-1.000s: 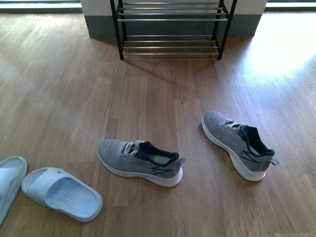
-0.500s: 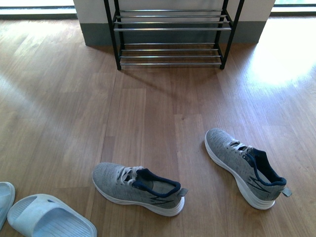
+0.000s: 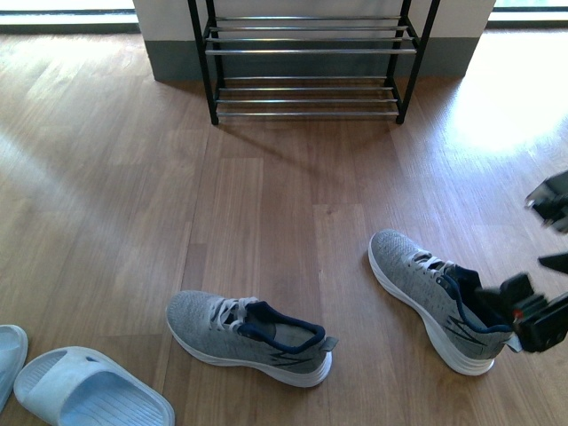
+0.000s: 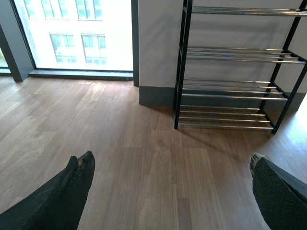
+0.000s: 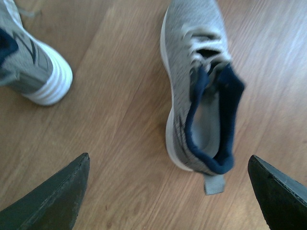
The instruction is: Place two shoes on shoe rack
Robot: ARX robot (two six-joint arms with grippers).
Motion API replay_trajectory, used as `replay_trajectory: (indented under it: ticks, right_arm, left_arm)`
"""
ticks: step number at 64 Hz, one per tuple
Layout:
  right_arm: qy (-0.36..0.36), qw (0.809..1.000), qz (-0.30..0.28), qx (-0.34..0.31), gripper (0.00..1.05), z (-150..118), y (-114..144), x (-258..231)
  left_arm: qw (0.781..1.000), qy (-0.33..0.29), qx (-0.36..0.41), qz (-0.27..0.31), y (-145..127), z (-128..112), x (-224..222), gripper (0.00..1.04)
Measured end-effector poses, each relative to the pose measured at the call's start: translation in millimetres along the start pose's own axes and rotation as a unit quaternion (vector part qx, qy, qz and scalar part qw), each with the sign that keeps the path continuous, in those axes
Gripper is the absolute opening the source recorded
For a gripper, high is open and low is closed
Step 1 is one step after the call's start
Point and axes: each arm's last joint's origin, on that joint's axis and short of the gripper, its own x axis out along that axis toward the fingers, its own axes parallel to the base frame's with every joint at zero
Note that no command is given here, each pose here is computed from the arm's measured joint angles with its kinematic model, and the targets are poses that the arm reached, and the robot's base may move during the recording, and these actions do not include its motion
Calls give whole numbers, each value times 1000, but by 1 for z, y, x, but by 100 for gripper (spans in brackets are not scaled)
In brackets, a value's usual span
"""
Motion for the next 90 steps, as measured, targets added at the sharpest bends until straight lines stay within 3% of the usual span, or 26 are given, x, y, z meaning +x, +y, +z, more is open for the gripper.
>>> replay_trajectory:
  ticks: [14, 45, 81, 84, 90]
  right_arm:
    - [36, 999, 9, -3, 96, -12, -1, 56]
    - [59, 998, -11, 15, 96, -11, -16, 112]
    - [44, 999, -8, 22, 7, -11, -11, 116]
    - [41, 999, -8, 25, 1, -12, -10, 114]
    - [30, 999, -13, 39, 1, -13, -7, 104]
  left_arm:
    - [1000, 0, 0, 0, 0, 0, 0, 95]
    - [1000, 0, 0, 0, 0, 0, 0, 95]
    - [1000, 0, 0, 0, 0, 0, 0, 95]
    - [1000, 0, 0, 0, 0, 0, 0, 95]
    - [1000, 0, 0, 0, 0, 0, 0, 95]
